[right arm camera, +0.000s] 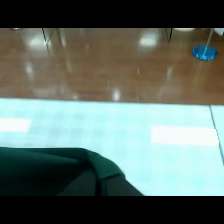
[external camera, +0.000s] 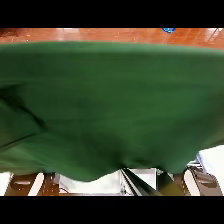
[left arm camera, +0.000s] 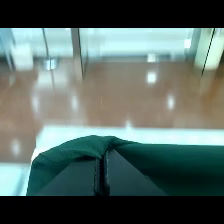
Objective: Fold the shirts.
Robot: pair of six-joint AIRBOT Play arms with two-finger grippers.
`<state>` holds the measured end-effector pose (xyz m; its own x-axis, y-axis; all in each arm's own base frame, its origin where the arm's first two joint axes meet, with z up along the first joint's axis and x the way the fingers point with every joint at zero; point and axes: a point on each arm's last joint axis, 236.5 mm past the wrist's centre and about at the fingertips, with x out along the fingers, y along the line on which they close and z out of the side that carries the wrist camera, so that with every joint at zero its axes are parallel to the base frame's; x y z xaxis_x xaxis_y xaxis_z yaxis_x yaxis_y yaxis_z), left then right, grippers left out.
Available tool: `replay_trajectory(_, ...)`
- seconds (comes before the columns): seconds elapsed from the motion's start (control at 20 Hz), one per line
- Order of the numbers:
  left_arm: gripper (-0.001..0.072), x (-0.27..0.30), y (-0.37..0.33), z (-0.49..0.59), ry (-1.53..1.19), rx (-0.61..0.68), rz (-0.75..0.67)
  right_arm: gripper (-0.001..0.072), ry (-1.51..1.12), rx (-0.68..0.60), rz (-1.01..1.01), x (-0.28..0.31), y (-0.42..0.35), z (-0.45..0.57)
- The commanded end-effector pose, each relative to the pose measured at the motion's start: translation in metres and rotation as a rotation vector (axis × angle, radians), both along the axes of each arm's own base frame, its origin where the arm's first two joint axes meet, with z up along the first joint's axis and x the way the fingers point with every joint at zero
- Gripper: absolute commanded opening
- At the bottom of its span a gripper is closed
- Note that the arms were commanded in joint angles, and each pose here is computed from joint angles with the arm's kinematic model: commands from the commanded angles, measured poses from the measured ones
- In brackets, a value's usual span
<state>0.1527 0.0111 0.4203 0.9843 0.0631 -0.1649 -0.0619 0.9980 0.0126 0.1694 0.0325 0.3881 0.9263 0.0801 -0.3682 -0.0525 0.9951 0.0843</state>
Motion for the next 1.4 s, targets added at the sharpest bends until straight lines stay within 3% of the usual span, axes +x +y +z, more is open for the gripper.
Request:
replay_trajectory(0.0, 0.0026, 0.032, 0.004, -0.049, 0.198, -0.041, 0.017, 0.0023, 0.120, 0.034, -0.016, 0.014, -0.007, -0.040)
replay_trajectory(0.3, 0.0027, 0.158, -0.012, -0.180, 0.602, -0.090, -0.042, 0.0023, 0.313, 0.158, 0.060, 0.112, -0.011, -0.142)
replay_trajectory(0.5, 0.0026, 0.255, -0.018, -0.258, 0.704, -0.148, -0.046, 0.0023, 0.451, 0.255, 0.113, 0.200, -0.017, -0.217)
replay_trajectory(0.8, 0.0027, 0.359, -0.055, -0.391, 0.763, -0.400, -0.089, 0.0023, 0.618, 0.441, 0.107, 0.304, -0.027, -0.347)
replay_trajectory(1.0, 0.0027, 0.376, -0.069, -0.448, 0.840, -0.515, -0.081, 0.0023, 0.690, 0.506, 0.109, 0.343, -0.031, -0.392)
replay_trajectory(1.35, 0.0027, 0.331, -0.059, -0.418, 1.074, -0.459, -0.203, 0.0023, 0.804, 0.531, 0.190, 0.312, -0.038, -0.378)
